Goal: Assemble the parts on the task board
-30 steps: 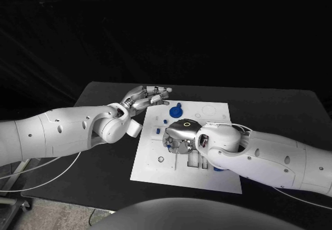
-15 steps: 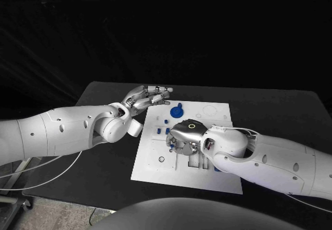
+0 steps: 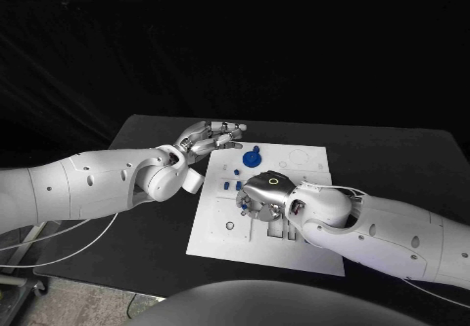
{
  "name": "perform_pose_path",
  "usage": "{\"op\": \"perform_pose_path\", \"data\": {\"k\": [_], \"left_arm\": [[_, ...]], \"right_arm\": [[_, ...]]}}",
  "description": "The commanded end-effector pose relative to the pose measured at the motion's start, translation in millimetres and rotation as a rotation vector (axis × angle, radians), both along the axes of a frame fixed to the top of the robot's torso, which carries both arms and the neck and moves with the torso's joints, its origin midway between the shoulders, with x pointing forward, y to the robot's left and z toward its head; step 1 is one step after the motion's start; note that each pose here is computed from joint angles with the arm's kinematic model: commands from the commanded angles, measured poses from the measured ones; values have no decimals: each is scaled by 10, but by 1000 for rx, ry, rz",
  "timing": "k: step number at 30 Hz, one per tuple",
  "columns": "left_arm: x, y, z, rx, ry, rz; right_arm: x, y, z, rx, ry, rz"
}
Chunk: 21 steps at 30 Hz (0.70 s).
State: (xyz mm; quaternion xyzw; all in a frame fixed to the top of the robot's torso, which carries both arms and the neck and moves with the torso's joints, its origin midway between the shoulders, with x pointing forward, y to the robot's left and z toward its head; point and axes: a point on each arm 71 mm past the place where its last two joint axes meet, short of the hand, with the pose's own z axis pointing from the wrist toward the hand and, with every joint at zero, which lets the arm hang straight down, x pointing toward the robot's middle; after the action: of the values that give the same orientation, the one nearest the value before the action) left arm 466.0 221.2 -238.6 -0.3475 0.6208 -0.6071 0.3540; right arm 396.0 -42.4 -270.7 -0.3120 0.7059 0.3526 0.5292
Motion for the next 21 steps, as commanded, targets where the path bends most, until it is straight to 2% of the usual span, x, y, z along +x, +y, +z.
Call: {"op": "perform_pose_path", "data": {"k": [1,11,21], "left_arm": [[-6,-18,-4,-5,-1,-19],[3,3,-21,0,7,-16],[9,4,-37,5,18,-19]], "right_arm": [[-22,-16,-19,11,-6,7],[-71,-50,-13,25,2,6],[-74,-79,-19,32,0,-2]]}}
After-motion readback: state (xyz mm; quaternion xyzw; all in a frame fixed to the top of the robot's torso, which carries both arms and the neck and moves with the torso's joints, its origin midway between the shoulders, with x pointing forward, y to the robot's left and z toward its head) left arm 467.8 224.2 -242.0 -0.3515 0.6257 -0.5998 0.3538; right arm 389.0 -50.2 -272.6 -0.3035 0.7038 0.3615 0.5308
